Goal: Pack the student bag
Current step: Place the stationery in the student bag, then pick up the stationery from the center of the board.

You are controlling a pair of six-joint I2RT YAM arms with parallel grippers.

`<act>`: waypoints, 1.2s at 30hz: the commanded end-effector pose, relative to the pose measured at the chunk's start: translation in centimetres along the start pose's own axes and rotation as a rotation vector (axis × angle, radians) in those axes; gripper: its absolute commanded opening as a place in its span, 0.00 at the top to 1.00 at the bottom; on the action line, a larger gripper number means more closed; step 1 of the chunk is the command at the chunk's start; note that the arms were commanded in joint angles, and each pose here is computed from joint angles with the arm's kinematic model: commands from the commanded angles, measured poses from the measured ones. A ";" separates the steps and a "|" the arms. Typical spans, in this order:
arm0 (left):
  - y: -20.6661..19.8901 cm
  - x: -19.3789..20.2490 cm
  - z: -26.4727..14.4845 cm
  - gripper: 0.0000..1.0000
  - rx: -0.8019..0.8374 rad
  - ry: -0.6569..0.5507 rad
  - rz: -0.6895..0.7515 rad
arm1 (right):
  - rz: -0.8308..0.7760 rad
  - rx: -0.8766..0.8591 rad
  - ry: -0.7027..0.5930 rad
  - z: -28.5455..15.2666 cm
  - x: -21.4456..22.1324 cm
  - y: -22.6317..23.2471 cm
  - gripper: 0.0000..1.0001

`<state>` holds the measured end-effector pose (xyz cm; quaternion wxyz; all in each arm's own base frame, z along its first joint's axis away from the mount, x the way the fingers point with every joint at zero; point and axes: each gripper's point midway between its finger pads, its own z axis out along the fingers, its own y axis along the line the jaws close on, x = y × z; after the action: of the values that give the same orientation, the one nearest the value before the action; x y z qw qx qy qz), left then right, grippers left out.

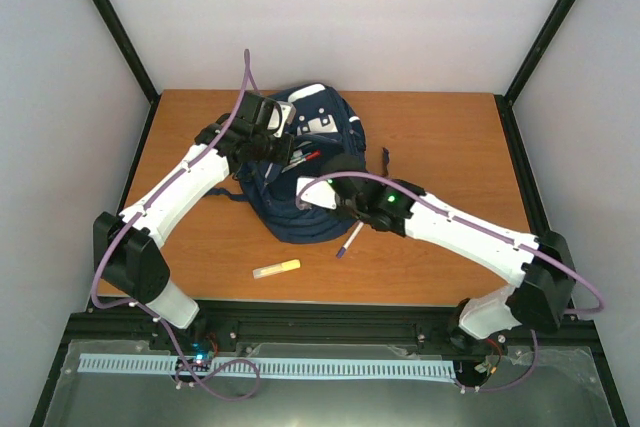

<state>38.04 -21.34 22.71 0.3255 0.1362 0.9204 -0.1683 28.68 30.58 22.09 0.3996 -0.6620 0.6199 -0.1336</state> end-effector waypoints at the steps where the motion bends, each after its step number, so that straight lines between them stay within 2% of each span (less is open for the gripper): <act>1: -0.5 -3.4 -2.4 0.99 0.018 -0.107 -0.031 | 0.136 -0.213 -0.032 -0.9 2.1 4.4 0.64; 9: -0.5 -3.3 -2.3 0.99 0.020 -0.104 -0.031 | 0.236 -0.454 -0.059 -2.2 5.9 10.4 0.64; 15: -0.6 -3.3 -2.2 0.99 0.025 -0.100 -0.034 | 0.295 -0.509 0.041 0.6 7.6 13.0 0.64; 19: -0.5 -3.2 -2.2 0.99 0.021 -0.098 -0.034 | 0.311 -0.492 0.102 3.6 7.8 13.3 0.53; 28: -0.5 -3.2 -2.1 0.99 0.020 -0.097 -0.030 | 0.193 -0.518 0.179 7.6 6.3 16.8 0.53; 33: -0.6 -3.3 -2.2 0.99 0.023 -0.099 -0.030 | 0.099 -0.694 0.102 6.1 5.5 19.8 0.56; 36: -0.6 -3.3 -2.3 0.99 0.023 -0.100 -0.030 | 0.058 -0.740 0.088 5.4 5.5 20.3 0.56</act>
<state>37.99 -21.34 22.68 0.3243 0.1362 0.9208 -0.1683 20.73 28.71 2.75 0.1342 -0.7016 0.6983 0.0456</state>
